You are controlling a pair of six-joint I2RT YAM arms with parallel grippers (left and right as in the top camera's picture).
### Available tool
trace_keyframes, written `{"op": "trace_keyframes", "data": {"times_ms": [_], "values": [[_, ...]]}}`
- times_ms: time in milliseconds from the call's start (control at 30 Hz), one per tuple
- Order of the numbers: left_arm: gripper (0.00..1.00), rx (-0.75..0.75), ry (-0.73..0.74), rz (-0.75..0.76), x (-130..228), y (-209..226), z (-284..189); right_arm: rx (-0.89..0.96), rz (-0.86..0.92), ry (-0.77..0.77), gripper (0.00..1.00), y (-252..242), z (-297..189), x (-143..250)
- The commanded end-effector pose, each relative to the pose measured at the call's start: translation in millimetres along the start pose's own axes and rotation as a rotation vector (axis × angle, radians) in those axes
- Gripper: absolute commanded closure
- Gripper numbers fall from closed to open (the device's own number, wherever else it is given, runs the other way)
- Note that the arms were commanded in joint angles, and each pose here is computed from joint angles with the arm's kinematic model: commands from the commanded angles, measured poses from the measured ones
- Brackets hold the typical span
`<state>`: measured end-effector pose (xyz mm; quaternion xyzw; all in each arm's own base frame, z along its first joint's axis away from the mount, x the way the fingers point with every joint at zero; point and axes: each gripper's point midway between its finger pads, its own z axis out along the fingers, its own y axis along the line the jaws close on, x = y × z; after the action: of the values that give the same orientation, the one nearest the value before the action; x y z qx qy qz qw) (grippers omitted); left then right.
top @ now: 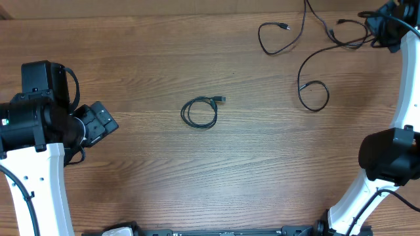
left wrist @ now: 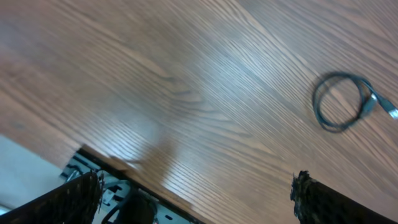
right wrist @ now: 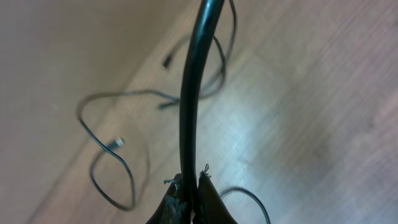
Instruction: Untangle cables
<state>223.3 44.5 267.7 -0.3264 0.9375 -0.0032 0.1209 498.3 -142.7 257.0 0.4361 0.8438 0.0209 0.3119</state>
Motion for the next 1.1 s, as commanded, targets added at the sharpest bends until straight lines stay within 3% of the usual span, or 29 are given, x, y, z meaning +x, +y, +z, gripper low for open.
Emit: {"op": "trace_keyframes", "data": {"times_ms": [0,133,533,800,1067], "values": [[0.0,0.124,0.04,0.153,6,-21,-2,-0.073,-0.016,-0.103,0.96,14,-43,-22],[0.0,0.247,0.053,0.24,13,-40,-9,-0.135,-0.047,-0.127,0.96,23,-63,-26],[0.0,0.302,-0.172,0.289,13,-34,-49,-0.247,-0.05,-0.164,0.96,30,-126,-26],[0.0,0.289,-0.05,0.243,35,-28,-41,-0.241,-0.08,-0.169,0.96,27,-131,-25],[0.0,0.297,-0.045,0.275,37,-29,-41,-0.254,-0.148,-0.158,0.96,37,-137,-13]]}}
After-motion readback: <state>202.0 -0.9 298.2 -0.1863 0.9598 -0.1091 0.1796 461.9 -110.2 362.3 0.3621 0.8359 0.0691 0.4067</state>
